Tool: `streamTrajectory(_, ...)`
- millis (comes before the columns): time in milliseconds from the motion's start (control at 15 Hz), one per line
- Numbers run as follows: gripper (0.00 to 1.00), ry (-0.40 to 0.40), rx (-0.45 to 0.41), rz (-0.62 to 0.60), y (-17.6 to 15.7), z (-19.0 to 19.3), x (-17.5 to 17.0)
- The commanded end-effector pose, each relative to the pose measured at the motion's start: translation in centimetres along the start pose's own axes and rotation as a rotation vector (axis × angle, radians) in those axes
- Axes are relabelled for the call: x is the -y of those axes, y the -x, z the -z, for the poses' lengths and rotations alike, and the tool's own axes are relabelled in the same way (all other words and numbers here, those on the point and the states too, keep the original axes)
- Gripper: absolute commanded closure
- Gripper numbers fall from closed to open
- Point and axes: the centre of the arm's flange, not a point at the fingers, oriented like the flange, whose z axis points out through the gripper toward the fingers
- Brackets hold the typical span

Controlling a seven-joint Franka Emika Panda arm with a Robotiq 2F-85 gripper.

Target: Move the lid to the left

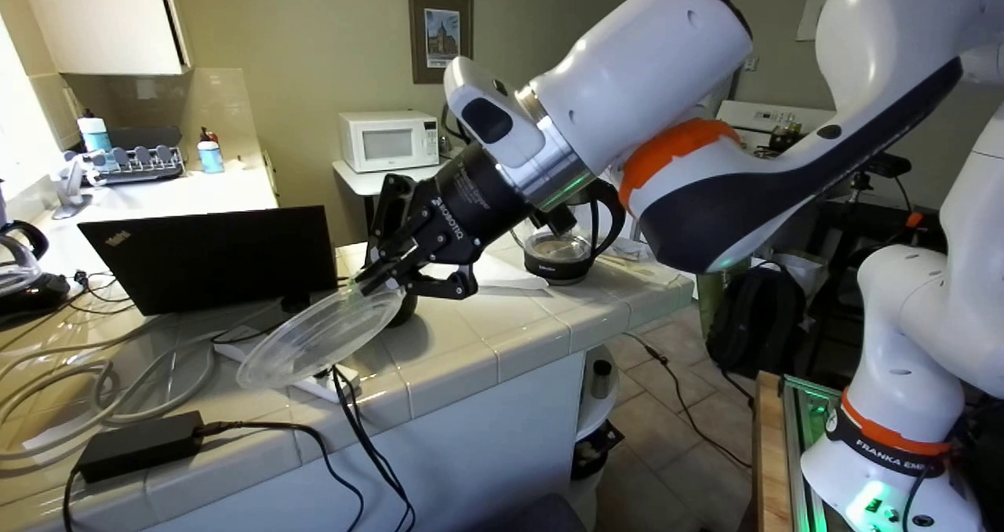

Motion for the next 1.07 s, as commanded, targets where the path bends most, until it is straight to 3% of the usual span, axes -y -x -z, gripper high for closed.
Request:
streamTrajectory(0,0.98,0.044,0.058,0.091,-2.7,-4.3,-3.0)
streamTrajectory(467,0.98,0.09,0.092,0.189,-6.4,-14.9,-6.4)
streamTrajectory(800,0.98,0.147,0.231,0.174,-8.5,-22.1,-6.7)
streamTrajectory(1000,0.98,0.227,0.314,0.157,-9.5,-25.4,-6.9)
